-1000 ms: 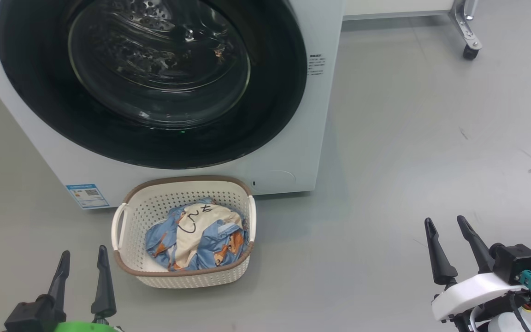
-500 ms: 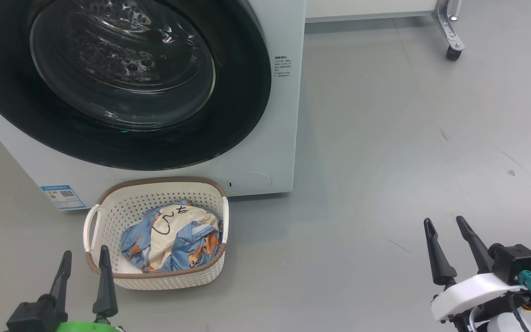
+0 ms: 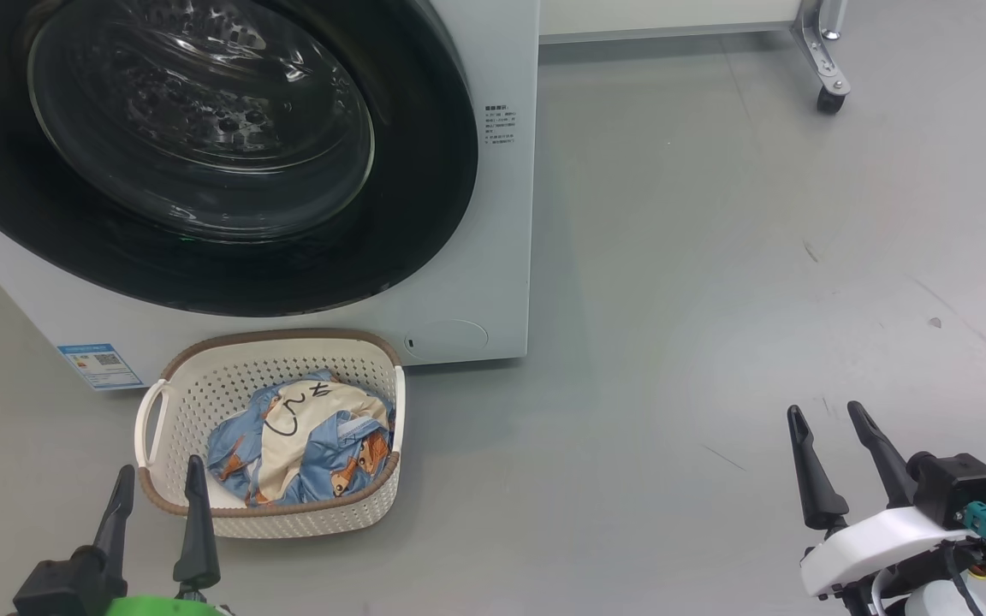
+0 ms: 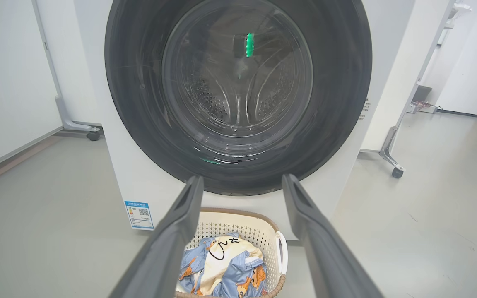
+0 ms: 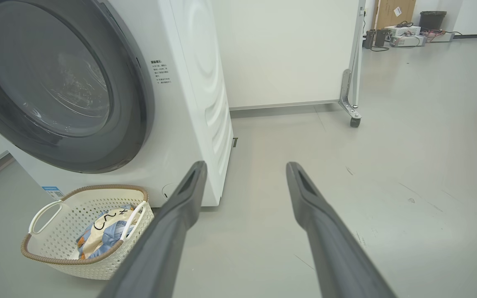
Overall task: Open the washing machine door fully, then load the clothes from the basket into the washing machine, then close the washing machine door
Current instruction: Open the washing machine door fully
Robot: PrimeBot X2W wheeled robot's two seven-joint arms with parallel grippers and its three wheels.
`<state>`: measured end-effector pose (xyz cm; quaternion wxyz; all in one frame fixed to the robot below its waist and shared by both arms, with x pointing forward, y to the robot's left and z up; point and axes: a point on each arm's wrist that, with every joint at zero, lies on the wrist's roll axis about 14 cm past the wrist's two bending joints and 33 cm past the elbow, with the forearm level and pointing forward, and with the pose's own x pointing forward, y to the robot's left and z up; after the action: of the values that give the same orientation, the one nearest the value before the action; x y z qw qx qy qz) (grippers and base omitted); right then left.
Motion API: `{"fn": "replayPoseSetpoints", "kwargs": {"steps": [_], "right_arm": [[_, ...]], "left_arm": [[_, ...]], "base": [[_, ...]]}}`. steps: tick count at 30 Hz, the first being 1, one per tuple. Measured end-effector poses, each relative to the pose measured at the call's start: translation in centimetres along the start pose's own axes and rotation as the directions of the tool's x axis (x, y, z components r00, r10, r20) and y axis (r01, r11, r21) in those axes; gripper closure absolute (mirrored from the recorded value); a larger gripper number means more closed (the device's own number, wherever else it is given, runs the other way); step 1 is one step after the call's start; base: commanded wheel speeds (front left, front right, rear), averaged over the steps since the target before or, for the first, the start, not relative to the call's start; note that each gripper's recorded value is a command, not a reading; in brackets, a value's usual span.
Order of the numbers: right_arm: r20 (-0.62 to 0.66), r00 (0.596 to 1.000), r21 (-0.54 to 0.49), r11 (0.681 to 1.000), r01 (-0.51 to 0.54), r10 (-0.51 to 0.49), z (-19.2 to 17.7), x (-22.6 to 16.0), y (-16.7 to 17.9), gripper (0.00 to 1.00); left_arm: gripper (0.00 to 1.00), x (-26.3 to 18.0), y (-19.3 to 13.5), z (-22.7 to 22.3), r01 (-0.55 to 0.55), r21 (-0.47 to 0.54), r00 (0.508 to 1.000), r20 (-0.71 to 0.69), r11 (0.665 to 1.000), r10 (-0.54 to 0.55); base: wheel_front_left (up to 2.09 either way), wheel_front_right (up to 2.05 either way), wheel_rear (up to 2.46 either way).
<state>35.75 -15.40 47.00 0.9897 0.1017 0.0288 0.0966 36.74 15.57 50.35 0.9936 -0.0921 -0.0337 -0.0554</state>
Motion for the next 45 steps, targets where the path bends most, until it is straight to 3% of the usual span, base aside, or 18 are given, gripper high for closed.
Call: {"fn": "replayPoseSetpoints", "kwargs": {"steps": [19, 20, 21, 45], "right_arm": [[-0.001, 1.0, 0.001, 1.0, 0.002, -0.002, -0.03, 0.05, -0.07, 0.0], [-0.001, 1.0, 0.004, 1.0, 0.001, -0.001, -0.03, 0.06, -0.03, 0.55], [0.0, 1.0, 0.012, 1.0, -0.004, 0.004, -0.02, 0.09, 0.18, 1.0], [-0.005, 1.0, 0.023, 1.0, -0.018, 0.018, -0.17, 0.08, 0.55, 1.0]], "left_arm": [[0.0, 0.0, 0.02, -0.09, -0.001, -0.001, 1.0, -0.003, 1.0, 0.001], [0.0, 0.0, 0.02, -0.09, -0.001, -0.001, 1.0, -0.003, 1.0, 0.001], [0.0, -0.01, 0.02, -0.09, -0.001, -0.001, 1.0, -0.003, 1.0, 0.001], [0.0, 0.0, -0.03, -0.11, 0.0, -0.001, 1.0, -0.003, 1.0, 0.0]], "base": [[0.0, 0.0, -0.01], [0.0, 0.0, 0.0], [0.0, 0.0, 0.0], [0.0, 0.0, 0.0]]}}
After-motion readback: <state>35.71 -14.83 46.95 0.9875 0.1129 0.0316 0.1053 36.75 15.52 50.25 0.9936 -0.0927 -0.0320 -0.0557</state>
